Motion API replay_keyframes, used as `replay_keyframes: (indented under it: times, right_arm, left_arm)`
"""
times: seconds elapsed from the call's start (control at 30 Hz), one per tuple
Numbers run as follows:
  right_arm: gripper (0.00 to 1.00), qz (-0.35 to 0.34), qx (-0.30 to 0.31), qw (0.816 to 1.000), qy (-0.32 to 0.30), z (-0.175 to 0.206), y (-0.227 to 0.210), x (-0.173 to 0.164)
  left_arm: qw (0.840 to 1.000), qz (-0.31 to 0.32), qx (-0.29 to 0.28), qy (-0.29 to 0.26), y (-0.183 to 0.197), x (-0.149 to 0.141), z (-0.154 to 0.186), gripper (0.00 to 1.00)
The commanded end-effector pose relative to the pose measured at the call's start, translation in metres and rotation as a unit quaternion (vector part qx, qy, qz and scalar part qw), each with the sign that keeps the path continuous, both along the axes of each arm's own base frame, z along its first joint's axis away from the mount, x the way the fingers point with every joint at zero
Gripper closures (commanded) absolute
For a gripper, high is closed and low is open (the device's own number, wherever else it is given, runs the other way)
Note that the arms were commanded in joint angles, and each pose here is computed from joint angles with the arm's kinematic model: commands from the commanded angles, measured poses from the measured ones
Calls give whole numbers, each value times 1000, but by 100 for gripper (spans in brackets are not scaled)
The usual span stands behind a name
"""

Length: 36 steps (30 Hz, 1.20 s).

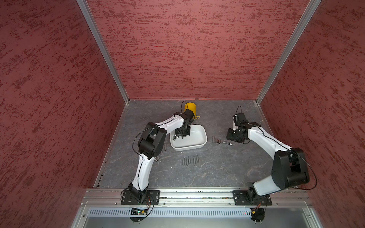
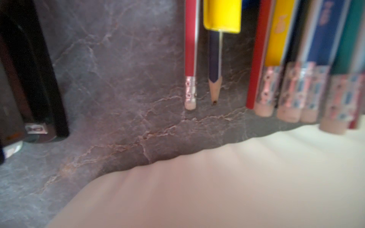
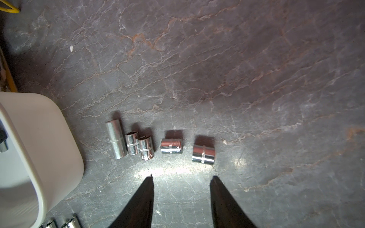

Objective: Take out the socket from the storage box
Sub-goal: Pick up the socket head from the storage box, then place the socket head at the center of the board.

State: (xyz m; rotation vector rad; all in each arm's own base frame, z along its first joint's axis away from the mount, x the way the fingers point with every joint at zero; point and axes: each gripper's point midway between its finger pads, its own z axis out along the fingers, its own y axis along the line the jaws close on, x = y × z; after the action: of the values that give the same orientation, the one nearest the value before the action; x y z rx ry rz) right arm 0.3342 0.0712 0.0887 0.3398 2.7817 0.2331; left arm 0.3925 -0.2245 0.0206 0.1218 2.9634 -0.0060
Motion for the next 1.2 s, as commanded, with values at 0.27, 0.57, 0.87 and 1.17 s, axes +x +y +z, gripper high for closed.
replay_keyframes:
  times: [0.27,0.57,0.87,1.17]
  right_arm:
    - [50,2,8,1000,-17,10,1,5]
    - [50,4,15,1000,-26,15,3,6]
    - [51,4,18,1000,-25,12,4,5]
    - [50,5,10,1000,-27,16,1,2]
  left_arm:
    - [998,15,-42,-47,-4,-21,77,95]
    - [997,36,-49,-39,26,-114,91,95]
    - [994,68,-83,-21,41,-206,63,95]
    - [994,65,-91,-5,21,-203,16,95]
